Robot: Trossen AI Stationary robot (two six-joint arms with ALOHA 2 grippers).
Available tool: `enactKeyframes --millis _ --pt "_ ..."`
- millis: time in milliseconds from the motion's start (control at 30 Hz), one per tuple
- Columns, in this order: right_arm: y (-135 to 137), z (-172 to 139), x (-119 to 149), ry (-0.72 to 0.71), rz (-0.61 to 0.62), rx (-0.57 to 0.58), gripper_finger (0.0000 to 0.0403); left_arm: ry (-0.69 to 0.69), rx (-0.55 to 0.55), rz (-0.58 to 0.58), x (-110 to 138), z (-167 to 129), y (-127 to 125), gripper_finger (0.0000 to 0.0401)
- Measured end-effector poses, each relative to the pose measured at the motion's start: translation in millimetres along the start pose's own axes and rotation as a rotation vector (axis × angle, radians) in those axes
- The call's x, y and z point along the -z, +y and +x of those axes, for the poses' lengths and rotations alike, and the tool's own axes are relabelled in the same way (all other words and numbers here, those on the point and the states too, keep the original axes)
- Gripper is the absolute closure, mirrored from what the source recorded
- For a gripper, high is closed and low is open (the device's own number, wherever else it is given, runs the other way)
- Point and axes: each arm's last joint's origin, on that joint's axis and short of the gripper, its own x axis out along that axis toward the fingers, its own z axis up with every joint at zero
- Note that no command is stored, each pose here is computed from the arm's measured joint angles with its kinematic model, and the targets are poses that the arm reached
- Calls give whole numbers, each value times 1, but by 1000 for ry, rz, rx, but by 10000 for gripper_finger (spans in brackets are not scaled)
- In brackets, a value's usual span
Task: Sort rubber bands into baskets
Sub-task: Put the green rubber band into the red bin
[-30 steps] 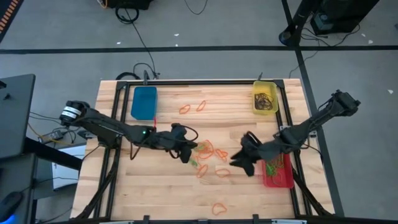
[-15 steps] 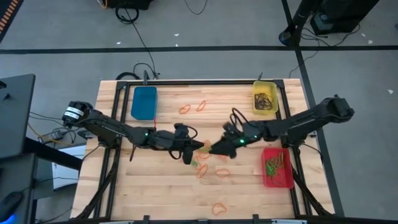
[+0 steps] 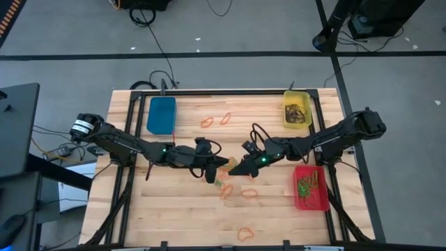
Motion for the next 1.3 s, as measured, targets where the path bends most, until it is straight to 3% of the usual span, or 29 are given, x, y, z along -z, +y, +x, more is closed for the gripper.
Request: enactKeyframes --millis 67,133,400,767,967,1100,1167,1300 --pt "2 -2 -2 -21 -13 -3 368 1 1 1 0 0 0 401" --pt "4 -3 -3 -26 -34 -8 390 1 1 -3 0 0 0 400" --pt "14 -10 2 5 -99 -28 397 67 95 -10 1 0 -4 378" --pt "15 -21 17 80 -116 107 400 40 134 -20 -2 -1 -7 287" --pt "25 -33 17 89 -131 101 401 75 133 -34 0 -1 -6 284" --pt "29 -43 25 221 -132 95 401 104 152 -57 1 -1 -7 285" --pt "22 -45 32 296 -169 154 394 114 141 -56 2 -1 -6 285" --pt "-1 -39 45 323 -415 360 357 127 56 -26 6 -1 0 286"
